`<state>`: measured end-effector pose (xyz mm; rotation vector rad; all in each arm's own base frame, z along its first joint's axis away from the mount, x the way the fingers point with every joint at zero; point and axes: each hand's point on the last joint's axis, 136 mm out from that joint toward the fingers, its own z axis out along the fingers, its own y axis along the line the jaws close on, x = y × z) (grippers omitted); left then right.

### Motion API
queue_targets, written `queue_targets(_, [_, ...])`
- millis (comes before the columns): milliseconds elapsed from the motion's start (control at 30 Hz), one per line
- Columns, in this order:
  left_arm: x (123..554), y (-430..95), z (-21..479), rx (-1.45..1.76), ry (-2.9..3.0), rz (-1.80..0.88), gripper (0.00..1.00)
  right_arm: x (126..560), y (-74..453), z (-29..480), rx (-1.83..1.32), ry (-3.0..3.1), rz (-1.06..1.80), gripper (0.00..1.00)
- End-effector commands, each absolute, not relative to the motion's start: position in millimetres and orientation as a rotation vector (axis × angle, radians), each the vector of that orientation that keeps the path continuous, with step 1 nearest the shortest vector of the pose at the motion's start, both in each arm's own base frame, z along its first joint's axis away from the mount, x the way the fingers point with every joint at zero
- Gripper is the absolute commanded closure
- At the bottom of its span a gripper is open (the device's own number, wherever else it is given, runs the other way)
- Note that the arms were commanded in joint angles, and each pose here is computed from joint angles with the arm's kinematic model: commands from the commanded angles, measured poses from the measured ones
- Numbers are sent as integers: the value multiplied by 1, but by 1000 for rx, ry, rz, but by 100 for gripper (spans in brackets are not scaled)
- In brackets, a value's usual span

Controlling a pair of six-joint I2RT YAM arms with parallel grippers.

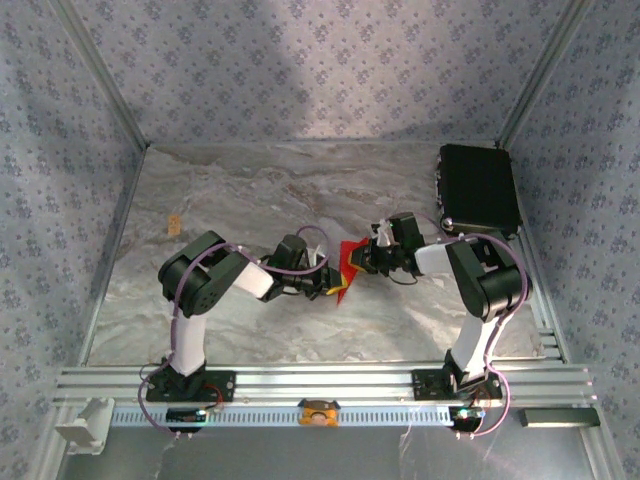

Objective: Fold a paper plane with a square sheet of paper (pick it up from the middle)
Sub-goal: Fold the wing for the fifth time at the center of the table.

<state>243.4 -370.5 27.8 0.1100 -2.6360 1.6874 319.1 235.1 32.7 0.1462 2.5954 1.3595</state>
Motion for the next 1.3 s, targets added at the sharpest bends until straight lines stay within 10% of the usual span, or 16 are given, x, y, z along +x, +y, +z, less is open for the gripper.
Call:
queue_targets(0, [235, -349, -20, 286, -2709, 1428, 100, 320, 236, 28, 133, 2621, 1357, 88])
queue_targets(1267, [211, -352, 10, -26, -2790, 1284, 85, 304, 217, -11, 224, 2825, 1121, 92])
